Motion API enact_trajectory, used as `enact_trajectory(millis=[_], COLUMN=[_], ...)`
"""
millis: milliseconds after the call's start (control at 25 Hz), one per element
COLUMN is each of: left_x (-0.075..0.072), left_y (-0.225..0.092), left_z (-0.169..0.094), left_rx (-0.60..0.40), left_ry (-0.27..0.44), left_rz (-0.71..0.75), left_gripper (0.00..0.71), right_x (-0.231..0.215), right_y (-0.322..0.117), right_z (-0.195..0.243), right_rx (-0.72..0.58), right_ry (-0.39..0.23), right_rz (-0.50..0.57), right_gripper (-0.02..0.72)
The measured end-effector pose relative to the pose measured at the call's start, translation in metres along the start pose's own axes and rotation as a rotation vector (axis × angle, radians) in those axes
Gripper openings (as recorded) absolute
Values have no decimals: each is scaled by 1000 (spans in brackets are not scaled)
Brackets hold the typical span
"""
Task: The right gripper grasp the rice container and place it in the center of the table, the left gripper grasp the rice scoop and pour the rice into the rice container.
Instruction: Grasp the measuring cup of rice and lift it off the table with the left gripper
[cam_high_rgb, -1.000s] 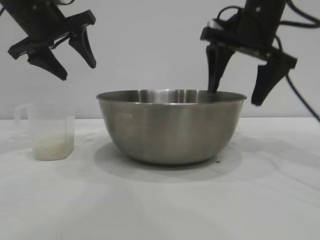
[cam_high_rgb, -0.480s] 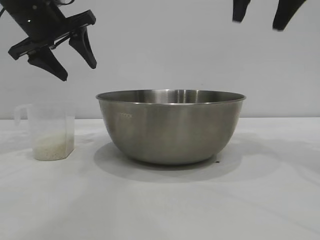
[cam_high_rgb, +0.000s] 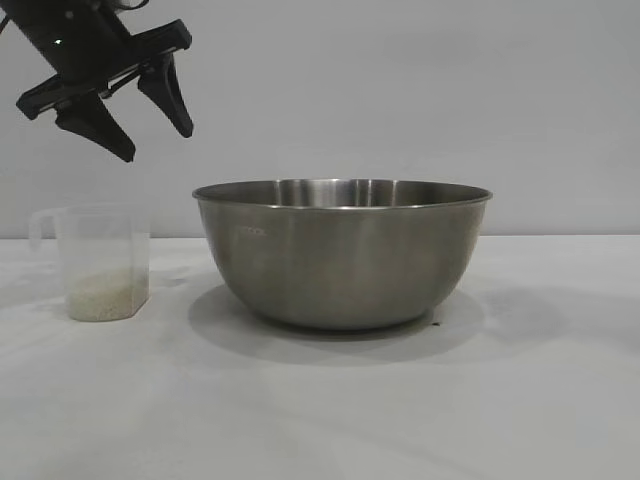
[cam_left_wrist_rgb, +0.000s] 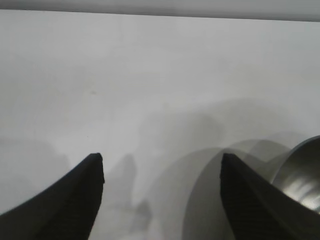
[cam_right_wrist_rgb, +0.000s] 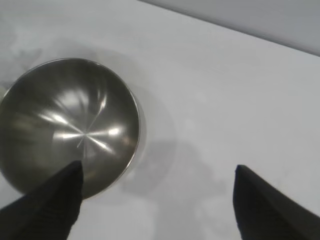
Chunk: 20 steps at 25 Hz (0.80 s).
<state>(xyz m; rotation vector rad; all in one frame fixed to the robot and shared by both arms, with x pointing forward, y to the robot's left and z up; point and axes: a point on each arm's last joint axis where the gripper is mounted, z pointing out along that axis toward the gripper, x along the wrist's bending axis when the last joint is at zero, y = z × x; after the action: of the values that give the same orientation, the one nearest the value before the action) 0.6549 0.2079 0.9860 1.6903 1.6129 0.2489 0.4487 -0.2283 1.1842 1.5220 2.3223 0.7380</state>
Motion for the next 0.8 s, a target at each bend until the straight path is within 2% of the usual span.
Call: enact_trajectory(millis=[400,600,800], left_x=[0,0,0], left_y=[0,0,0], left_z=[0,0,0], left_rx=[0,0,0], left_ry=[0,0,0], left_rz=[0,0,0], left_gripper=[437,437,437], right_x=[18,23,26], right_y=[-140,-200,-242], right_z=[-26,-23,-12], right_rx=[-59,-208,-338], right_ry=[-6,-23,-38], right_rz=[-6,-17,-27], right_gripper=[570,570,570])
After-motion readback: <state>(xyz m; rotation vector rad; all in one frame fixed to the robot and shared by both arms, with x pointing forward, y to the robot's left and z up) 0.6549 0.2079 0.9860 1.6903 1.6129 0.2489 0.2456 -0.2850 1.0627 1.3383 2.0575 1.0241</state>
